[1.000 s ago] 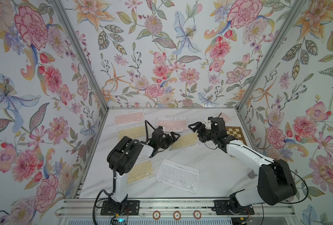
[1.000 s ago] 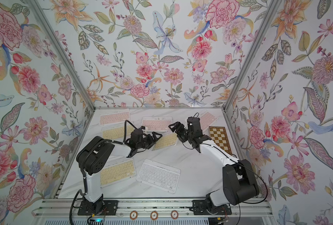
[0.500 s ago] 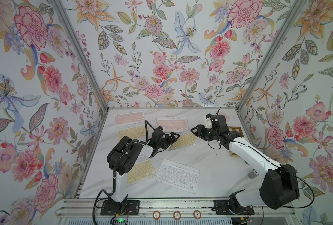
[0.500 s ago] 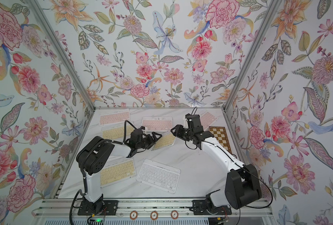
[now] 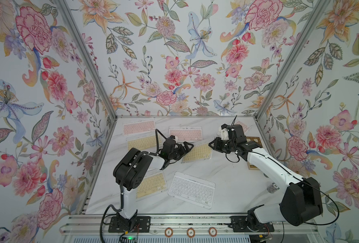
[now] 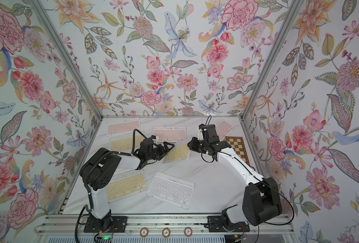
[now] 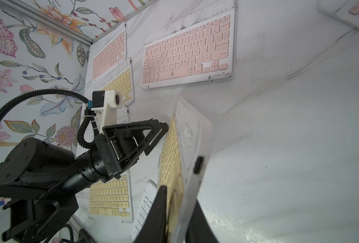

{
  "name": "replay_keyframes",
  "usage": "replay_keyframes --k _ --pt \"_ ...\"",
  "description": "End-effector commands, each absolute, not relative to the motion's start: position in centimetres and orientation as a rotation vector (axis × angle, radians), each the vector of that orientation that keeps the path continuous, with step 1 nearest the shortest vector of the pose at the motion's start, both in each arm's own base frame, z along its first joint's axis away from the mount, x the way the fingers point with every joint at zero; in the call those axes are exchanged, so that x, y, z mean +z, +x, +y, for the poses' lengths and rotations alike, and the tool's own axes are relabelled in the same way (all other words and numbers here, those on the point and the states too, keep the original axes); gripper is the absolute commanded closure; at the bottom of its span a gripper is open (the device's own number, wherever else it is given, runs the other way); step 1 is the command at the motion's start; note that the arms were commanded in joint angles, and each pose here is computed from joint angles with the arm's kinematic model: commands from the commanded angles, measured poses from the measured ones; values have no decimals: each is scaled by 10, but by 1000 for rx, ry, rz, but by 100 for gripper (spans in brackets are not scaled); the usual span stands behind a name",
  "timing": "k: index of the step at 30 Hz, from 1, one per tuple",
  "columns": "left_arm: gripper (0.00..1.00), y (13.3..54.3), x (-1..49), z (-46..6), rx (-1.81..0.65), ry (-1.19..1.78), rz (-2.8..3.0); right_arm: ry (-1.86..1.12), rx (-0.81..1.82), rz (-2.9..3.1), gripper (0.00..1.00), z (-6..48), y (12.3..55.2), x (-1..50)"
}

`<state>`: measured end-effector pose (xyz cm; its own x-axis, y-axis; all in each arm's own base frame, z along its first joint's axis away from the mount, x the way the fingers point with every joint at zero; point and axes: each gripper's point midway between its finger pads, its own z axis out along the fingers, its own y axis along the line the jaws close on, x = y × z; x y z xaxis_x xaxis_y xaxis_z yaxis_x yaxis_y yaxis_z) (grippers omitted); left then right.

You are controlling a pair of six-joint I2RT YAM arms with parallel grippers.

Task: Stack the numeric keypads
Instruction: Pick up the numeric keypad from the center of the board, then place the numeric keypad at the numeric keypad.

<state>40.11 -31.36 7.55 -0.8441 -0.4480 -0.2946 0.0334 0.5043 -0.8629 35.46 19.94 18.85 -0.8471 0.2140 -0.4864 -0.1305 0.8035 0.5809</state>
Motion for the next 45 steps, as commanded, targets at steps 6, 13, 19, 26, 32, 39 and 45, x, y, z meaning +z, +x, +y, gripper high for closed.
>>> replay_keyframes --k 6,13,19,26,32,39,45 --pt "1 409 100 -308 -1279 -283 2231 29 911 2340 94 193 364 221" --pt "1 425 135 -292 -1207 -216 2195 47 1076 2230 100 190 381 250" --pt "1 443 155 -263 -1132 -203 2180 40 1193 2160 100 196 401 265" --pt "1 485 153 -211 -910 -214 2220 9 1283 2087 100 207 446 273" --pt "1 522 139 -203 -928 -206 2226 -14 1369 2051 100 221 490 264" --pt "1 554 108 -198 -922 -231 2281 -32 1464 2066 100 237 523 230" --pt "1 565 88 -198 -927 -268 2300 -36 1508 2079 100 246 536 205"
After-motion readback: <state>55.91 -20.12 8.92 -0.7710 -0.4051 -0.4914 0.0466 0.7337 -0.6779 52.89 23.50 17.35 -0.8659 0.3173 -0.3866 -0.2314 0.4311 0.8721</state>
